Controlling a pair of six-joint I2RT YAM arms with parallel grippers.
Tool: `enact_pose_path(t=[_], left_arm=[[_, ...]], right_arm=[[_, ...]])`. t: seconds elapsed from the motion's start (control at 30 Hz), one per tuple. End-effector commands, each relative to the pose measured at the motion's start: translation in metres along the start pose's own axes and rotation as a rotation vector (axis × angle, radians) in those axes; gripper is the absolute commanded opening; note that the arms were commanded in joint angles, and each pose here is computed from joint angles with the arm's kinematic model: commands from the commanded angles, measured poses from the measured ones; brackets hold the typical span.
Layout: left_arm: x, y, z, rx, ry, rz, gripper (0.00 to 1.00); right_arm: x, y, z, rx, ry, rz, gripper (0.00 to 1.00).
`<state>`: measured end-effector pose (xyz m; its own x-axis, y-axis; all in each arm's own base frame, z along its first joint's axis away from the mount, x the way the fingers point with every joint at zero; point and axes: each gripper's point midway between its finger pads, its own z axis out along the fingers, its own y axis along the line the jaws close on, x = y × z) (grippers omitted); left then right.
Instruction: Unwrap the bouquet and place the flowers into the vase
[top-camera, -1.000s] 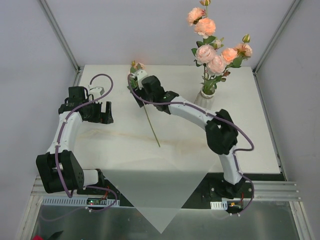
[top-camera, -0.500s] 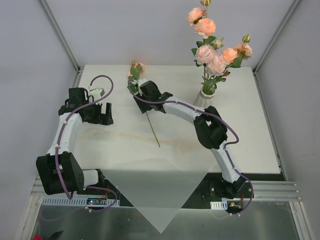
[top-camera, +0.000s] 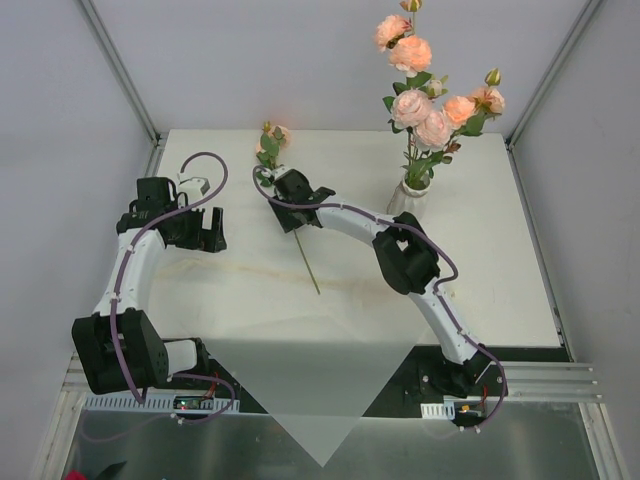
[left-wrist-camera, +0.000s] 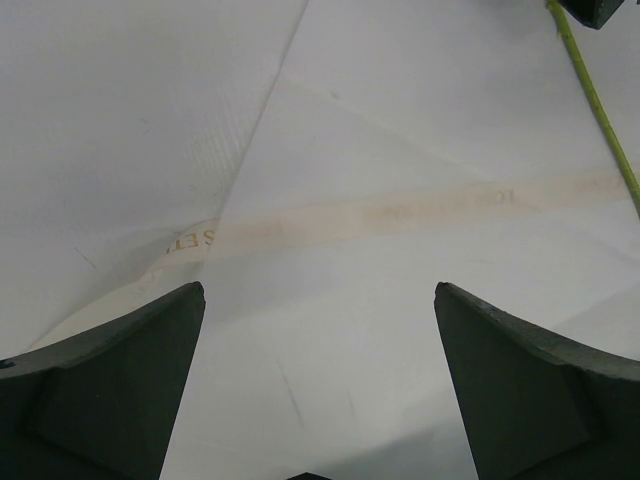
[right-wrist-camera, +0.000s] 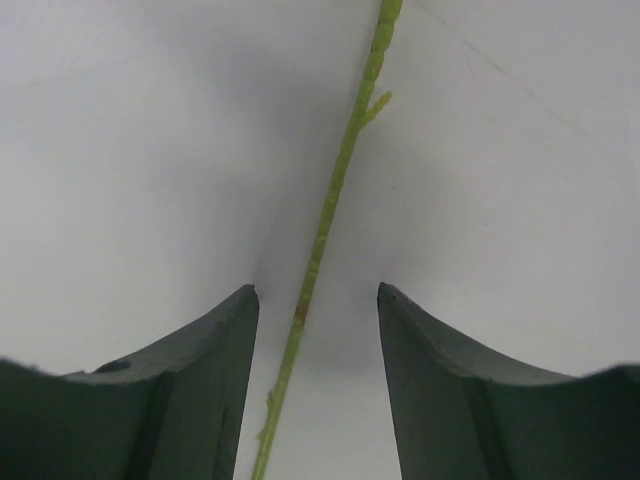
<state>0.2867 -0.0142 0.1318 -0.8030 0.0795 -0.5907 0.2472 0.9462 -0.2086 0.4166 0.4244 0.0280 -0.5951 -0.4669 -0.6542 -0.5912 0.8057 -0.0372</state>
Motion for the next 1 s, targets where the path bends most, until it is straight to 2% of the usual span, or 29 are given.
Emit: enact_pose_path(t=[0.0,0.13,0.17,0.23,0.4,0.6,0.77,0.97], left_arm=[[-0.002,0.001,-0.007,-0.012,-0.030,0.024,0.99],[0.000,0.001,-0.008,-0.016,-0.031,0.031,0.99],[0.000,0.001,-0.008,-0.019,-0.031,0.031,0.99],[0.000,0.001,-0.009,-0.023,-0.034,0.038,0.99],[0.001,0.002,-0.011,-0.031,-0.036,0.046,0.99],[-0.001,0.000,-0.016,-0.033,-0.044,0.049,0.99],[0.000,0.000,-0.019,-0.039,-0.046,0.055,0.99],[-0.001,-0.002,-0.022,-0.039,-0.051,0.060,0.99]], right_arm=[[-0.004,0.002,-0.006,0.009,0.009,0.030,0.53],[-0.001,0.001,-0.004,0.015,0.019,0.039,0.42],[-0.001,0.002,-0.004,0.015,0.018,0.039,0.36],[-0.001,0.001,-0.003,0.018,0.020,0.041,0.31],[-0.002,-0.005,-0.005,0.055,0.034,0.029,0.24],[-0.005,-0.017,-0.013,0.125,0.042,0.016,0.01],[-0.021,-0.019,-0.027,0.136,-0.001,0.025,0.01],[-0.076,-0.022,-0.079,0.113,-0.199,0.078,0.01]])
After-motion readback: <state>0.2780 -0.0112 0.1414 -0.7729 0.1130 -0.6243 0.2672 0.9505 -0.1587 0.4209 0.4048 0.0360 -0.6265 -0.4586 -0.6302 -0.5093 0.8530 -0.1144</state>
